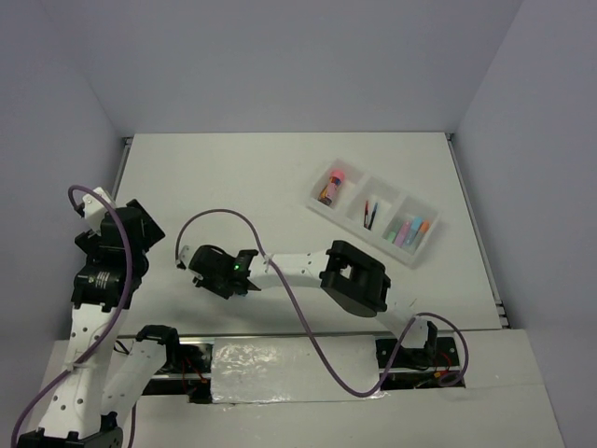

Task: Sort the stationery into containers
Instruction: Pick up the pen from the center of the board.

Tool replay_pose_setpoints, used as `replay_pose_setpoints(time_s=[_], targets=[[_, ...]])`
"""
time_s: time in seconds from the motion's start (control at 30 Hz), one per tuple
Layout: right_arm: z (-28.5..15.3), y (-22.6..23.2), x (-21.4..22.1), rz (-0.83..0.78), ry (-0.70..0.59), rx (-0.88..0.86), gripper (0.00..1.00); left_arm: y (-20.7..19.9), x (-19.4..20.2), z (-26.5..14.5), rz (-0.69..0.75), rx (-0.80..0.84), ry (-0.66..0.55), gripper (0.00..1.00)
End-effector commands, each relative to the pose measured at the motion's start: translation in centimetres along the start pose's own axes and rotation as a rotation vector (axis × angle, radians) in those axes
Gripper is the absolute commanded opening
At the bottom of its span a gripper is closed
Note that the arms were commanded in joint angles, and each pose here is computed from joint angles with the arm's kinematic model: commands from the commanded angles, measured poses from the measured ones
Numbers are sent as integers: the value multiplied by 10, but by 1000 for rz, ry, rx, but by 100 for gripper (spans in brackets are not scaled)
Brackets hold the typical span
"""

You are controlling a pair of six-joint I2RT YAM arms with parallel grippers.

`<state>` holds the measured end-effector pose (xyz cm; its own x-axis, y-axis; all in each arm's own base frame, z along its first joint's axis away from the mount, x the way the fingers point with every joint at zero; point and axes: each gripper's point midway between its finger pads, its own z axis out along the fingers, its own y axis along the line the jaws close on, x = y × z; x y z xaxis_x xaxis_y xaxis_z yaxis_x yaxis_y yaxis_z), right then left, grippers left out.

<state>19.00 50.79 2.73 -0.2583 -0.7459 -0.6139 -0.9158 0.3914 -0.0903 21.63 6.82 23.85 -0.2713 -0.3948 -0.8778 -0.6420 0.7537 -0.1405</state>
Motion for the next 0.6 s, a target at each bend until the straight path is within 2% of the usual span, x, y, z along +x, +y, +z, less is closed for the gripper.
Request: replay_pose_setpoints(time_s=[0.0,0.03,0.1,0.23,0.27,0.3,0.33,0.37,0.47,0.57], targets=[[7,-1,13,16,52,2,30,-3,-10,-2,-24,20,-35,99],[7,3,18,14,63,-9,21,-4,-10,-2,-19,22,-32,99],[4,8,22,18,62,-43,10,-4,-8,-1,-14,24,-26,99],[-25,8,-1,97,-45,-104,7,-5,-9,-2,-16,30,-28,99],[-51,-9,-22,151,-120,-89,7,-5,-9,-2,-15,31,-29,99],[-59,-21,-17,185,-135,-69,7,-6,-9,-2,-12,37,-28,99],[-72,-41,-21,219,-168,-2,7,-6,-9,-2,-11,42,-30,99],[-103,-76,-32,303,-234,79,6,-7,-8,-2,-7,46,-28,99],[-137,-159,11,502,-206,330,6,-12,-6,0,14,68,-16,99],[-177,-211,58,643,-170,513,8,-19,-1,4,34,91,9,99]])
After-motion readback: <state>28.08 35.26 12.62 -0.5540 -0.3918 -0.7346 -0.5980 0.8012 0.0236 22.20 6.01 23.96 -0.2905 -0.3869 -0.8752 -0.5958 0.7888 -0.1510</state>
